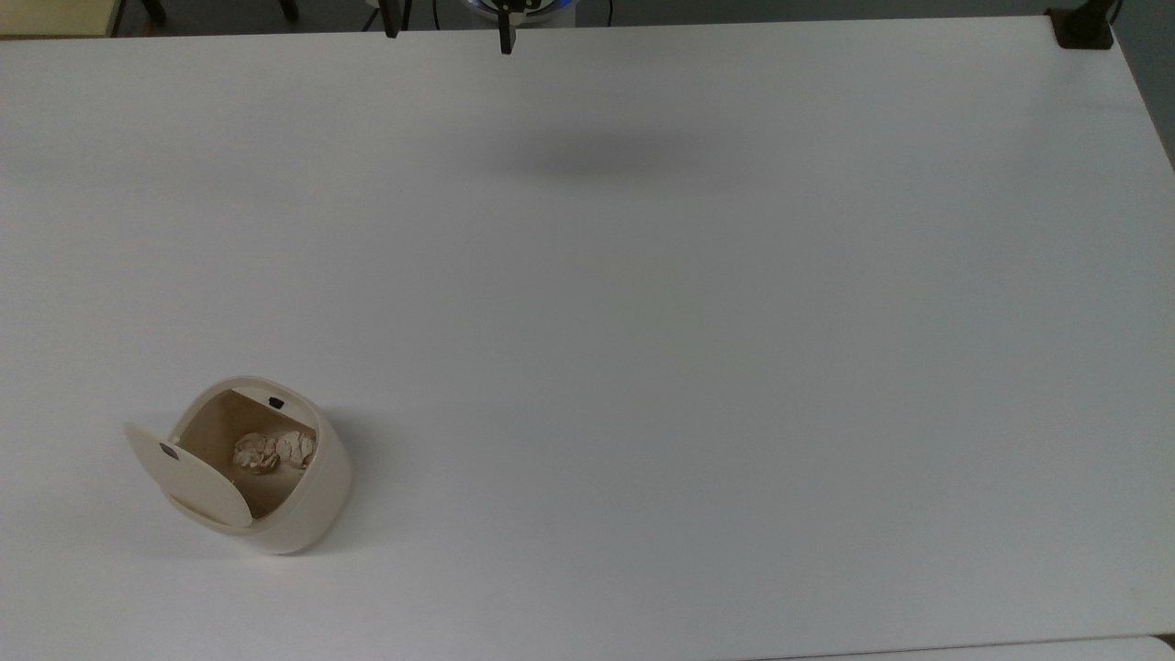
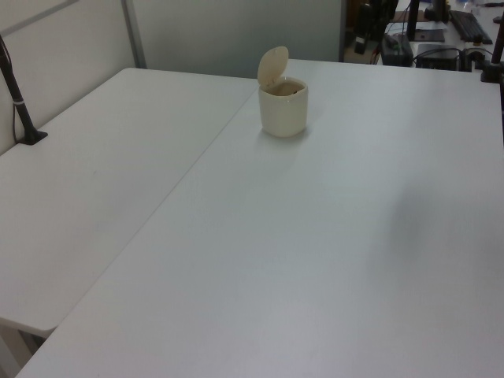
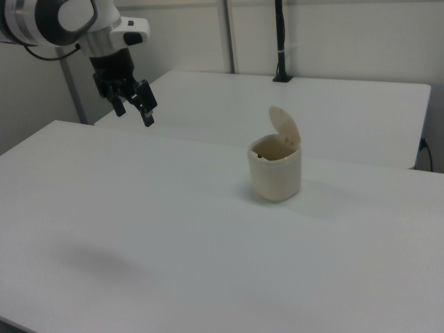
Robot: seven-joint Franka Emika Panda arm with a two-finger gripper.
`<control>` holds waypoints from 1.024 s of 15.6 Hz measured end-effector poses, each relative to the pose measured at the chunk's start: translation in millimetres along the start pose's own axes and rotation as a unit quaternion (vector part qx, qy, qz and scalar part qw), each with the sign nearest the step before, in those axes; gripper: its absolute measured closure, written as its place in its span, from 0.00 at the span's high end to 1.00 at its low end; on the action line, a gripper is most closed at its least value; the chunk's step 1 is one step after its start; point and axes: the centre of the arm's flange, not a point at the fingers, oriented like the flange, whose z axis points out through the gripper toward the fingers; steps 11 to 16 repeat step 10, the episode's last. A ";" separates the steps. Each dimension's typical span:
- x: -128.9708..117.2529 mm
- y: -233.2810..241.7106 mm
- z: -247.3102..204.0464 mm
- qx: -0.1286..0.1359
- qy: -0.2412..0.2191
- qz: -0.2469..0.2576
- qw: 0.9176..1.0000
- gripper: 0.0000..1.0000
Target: Open the trash bin
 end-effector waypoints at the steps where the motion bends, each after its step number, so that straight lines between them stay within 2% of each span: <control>1: -1.9 -0.5 1.5 -0.001 -0.008 -0.013 1.000 1.00; 4: -3.3 0.1 3.2 -0.002 -0.016 -0.028 0.999 1.00; 16: -3.0 0.8 4.0 -0.002 -0.017 -0.028 0.999 1.00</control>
